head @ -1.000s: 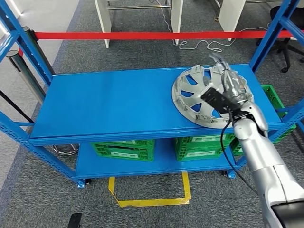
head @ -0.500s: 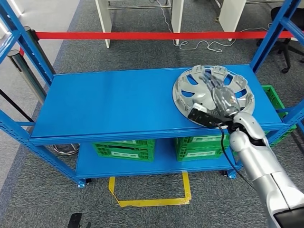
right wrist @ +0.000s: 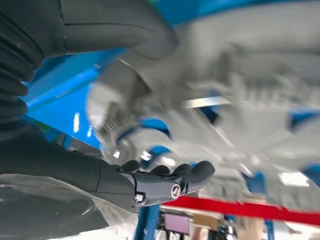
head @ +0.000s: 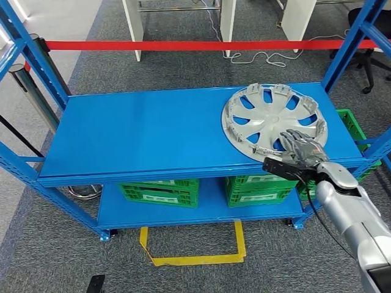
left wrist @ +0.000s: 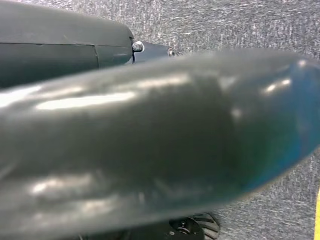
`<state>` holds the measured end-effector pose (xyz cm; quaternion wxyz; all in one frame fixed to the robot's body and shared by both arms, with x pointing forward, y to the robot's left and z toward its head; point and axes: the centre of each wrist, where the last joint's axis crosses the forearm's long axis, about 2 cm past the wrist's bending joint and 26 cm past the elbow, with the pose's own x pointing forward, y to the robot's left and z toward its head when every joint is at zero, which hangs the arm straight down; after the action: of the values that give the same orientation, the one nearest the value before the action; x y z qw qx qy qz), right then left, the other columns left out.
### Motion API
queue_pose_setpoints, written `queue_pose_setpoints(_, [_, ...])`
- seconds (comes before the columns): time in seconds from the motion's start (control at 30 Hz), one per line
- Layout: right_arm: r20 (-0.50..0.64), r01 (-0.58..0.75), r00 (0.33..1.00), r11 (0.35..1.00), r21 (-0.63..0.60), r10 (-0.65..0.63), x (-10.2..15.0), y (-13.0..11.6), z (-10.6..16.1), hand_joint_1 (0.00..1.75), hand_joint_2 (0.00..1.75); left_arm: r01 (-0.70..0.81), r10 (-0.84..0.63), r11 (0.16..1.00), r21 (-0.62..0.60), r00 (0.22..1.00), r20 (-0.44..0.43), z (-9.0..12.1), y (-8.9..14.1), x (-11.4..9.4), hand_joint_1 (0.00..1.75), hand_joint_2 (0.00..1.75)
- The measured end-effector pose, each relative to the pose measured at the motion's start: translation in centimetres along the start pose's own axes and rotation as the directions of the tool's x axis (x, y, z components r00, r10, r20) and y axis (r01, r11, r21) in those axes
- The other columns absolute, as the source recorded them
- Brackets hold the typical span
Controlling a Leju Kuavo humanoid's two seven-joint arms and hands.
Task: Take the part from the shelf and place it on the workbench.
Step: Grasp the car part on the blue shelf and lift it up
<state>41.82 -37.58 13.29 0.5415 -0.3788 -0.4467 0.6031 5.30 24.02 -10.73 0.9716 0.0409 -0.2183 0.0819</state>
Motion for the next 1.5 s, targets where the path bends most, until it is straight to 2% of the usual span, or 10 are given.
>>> queue_pose_setpoints(0.47, [-0.073,-0.086,0.993,0.987,0.135,0.096,-6.5,1.2,2.4,0.0,1.75,0.012,-0.012,1.0,0.014,1.0,-0.026,0.2,0.2,-0.7,0.0,0.0])
queue_pose_setpoints(0.7, [-0.088,-0.091,0.991,0.984,0.154,0.105,-8.0,1.3,3.0,0.02,1.75,0.009,-0.009,1.0,0.012,1.0,-0.023,0.2,0.3,-0.7,0.0,0.0])
queue_pose_setpoints(0.83, [-0.085,-0.095,0.99,0.981,0.168,0.11,-8.3,1.4,3.2,1.75,1.75,0.007,-0.007,1.0,0.009,1.0,-0.012,0.2,0.3,-0.7,0.0,0.0])
queue_pose_setpoints(1.5, [-0.034,-0.093,0.994,0.976,0.199,0.101,-9.3,0.8,3.5,1.75,1.75,-0.007,0.007,1.0,0.029,1.0,0.009,0.2,0.3,-0.8,0.0,0.0])
